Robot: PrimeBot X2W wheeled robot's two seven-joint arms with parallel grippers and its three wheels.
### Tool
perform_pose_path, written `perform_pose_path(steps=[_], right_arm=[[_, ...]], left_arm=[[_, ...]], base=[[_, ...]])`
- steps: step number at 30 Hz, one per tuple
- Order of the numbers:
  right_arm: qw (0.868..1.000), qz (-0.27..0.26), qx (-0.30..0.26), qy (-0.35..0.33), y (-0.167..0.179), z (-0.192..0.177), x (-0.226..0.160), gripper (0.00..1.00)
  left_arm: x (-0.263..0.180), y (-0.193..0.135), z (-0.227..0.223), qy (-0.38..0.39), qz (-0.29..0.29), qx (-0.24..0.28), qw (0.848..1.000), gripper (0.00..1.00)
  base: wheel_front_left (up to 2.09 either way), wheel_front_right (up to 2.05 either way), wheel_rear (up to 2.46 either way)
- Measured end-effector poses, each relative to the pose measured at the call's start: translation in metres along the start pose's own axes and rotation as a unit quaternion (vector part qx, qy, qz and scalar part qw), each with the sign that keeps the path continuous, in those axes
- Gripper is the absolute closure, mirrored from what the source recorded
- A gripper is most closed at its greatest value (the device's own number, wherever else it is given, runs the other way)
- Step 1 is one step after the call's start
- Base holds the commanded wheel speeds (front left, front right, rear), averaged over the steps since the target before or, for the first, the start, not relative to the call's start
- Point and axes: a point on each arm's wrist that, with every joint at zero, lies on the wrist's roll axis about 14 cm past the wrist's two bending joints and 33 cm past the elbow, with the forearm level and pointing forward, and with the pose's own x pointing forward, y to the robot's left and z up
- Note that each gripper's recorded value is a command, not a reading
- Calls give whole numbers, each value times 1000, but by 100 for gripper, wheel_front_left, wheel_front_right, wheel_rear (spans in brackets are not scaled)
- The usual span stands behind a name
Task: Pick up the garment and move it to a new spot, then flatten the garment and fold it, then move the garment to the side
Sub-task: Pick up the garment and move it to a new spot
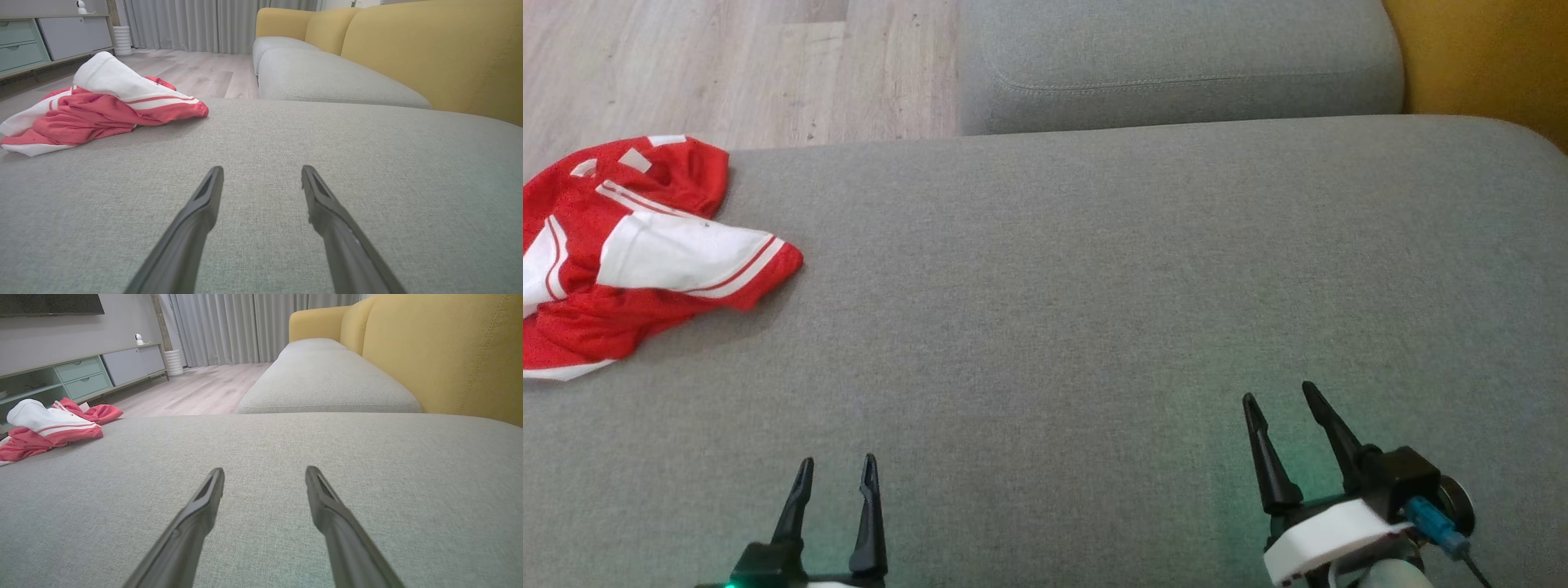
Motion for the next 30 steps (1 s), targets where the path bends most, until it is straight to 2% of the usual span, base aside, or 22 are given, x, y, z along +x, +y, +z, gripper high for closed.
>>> perform_pose_path(steps=[10, 20, 30], right_arm=[[1000, 18, -3, -2, 9, 3, 11, 0], [994, 111, -10, 7, 66, 0, 27, 0], [983, 181, -17, 6, 112, 3, 36, 0]], left_arm=[[-12, 19, 1, -5, 34, -8, 999, 0], [-50, 67, 4, -25, 123, -21, 992, 0], [-91, 95, -4, -30, 186, -32, 982, 0]], base=[[0, 0, 0], [0, 0, 0], [0, 0, 0]])
